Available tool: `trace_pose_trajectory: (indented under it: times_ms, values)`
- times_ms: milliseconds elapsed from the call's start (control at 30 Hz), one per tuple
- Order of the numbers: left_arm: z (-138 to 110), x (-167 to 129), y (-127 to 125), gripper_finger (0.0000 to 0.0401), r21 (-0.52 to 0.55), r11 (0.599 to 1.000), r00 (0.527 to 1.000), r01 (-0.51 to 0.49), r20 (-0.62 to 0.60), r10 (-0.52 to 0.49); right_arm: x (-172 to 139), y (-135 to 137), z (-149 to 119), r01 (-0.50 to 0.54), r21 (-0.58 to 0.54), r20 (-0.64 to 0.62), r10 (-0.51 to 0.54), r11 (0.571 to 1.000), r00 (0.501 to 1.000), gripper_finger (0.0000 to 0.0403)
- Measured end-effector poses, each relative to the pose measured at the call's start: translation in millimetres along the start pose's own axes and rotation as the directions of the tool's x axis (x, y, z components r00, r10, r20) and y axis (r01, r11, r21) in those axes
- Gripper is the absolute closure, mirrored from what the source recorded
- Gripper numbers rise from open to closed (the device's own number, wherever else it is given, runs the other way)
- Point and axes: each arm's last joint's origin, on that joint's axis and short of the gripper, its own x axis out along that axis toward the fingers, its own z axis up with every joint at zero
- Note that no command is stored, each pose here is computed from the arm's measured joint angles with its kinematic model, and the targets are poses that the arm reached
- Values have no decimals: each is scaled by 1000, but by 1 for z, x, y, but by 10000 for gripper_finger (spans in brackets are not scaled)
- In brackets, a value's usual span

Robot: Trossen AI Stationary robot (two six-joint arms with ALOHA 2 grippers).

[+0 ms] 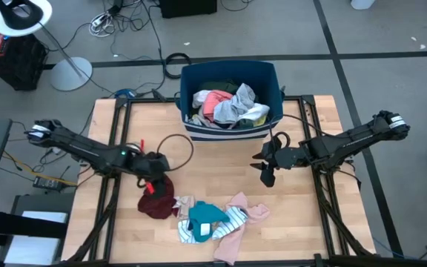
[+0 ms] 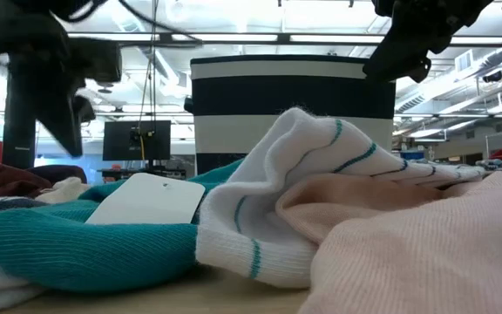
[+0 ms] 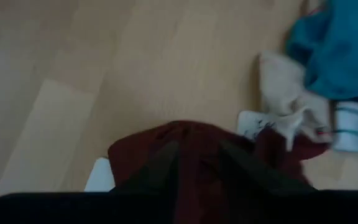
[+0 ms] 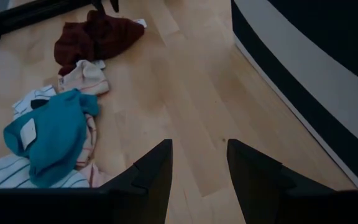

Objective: Sort clothes
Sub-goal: Put the red boxer into the blue laundry bin

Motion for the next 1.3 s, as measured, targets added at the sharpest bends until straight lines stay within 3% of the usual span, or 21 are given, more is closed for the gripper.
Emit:
trace_pose_trajectory:
  times_ms: [333,433,500,633,700,867,1033,1300]
  values:
    - [-3,35,-1,284,18,995,985,-93,-144,95,0,0,0,-1,0,0,1,1000,1000,248]
    - [-4,43,-3,289,14,997,981,-76,-176,78,0,0,0,-1,-1,0,1,1000,1000,247]
    - [-4,47,-4,308,-2,998,980,-64,-188,63,0,0,0,-1,-1,-1,1,1000,1000,247]
    - [-4,47,-6,386,-11,1000,977,-24,-214,21,0,0,0,-1,-1,-1,1,1000,1000,249]
    - [-2,45,-7,393,-13,1000,974,-19,-228,16,0,0,0,-2,-1,-1,2,1000,1000,249]
    - [15,19,-17,398,26,997,956,-67,-286,72,0,0,0,-2,-1,-1,2,1000,1000,249]
    - [46,-26,-34,400,102,987,959,-126,-241,147,1,0,0,1,-11,-2,-1,1000,1000,249]
    - [99,-106,-59,400,202,968,989,-146,59,137,1,0,0,3,-13,-4,-4,1000,1000,250]
